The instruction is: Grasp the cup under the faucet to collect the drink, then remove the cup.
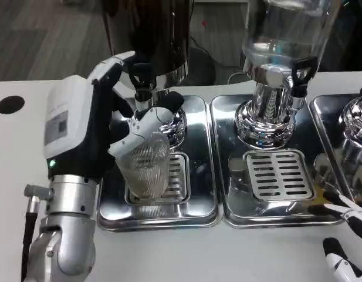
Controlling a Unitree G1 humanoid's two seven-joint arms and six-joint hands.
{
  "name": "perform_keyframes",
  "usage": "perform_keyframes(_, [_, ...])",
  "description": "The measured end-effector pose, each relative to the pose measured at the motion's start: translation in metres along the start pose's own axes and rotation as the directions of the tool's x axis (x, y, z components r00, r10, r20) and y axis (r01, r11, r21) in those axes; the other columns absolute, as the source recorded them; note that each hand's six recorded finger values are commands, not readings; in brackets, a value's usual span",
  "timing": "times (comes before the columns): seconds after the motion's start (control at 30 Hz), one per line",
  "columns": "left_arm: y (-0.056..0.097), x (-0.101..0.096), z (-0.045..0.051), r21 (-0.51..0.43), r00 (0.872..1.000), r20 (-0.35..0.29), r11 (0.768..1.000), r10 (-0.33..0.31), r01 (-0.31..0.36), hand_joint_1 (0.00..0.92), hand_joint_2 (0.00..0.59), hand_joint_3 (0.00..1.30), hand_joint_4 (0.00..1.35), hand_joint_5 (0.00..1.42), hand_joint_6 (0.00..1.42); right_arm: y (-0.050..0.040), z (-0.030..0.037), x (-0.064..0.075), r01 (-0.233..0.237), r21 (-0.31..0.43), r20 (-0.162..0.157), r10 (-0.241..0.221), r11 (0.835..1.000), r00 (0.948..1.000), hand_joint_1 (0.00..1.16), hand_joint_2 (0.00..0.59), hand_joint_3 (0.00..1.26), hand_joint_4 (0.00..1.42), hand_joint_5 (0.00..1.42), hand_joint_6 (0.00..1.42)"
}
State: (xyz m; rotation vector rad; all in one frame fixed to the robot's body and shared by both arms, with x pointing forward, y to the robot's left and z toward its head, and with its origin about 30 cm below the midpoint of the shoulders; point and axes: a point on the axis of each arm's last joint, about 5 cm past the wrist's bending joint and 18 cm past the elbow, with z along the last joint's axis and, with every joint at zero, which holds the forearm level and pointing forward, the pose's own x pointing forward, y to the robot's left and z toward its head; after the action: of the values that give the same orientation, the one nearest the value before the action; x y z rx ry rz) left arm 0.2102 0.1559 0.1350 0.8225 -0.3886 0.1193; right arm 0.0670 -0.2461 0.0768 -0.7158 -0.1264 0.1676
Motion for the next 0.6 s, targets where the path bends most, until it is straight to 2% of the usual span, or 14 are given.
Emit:
perform_keyframes(0.27, [0.0,0.0007,0.0024,-0.038,1.0,0.005,0.999,0.004,-0.004,0.0,0.067,0.49,0.44,0.93,0.81,0.0,0.0,-0.0001,0.0,0.0,0.0,0.0,1.0,1.0,0.39,0.444,0.31,0.12,0.11,0.0])
perform_keyframes(0.6, [0.0035,0.0001,0.0034,-0.043,1.0,0.015,0.999,0.019,-0.018,0.0,0.066,0.61,0.6,1.03,0.88,0.0003,0.0007,-0.0002,0.0,0.001,0.002,0.0,1.0,1.0,0.39,0.444,0.3,0.12,0.11,0.0])
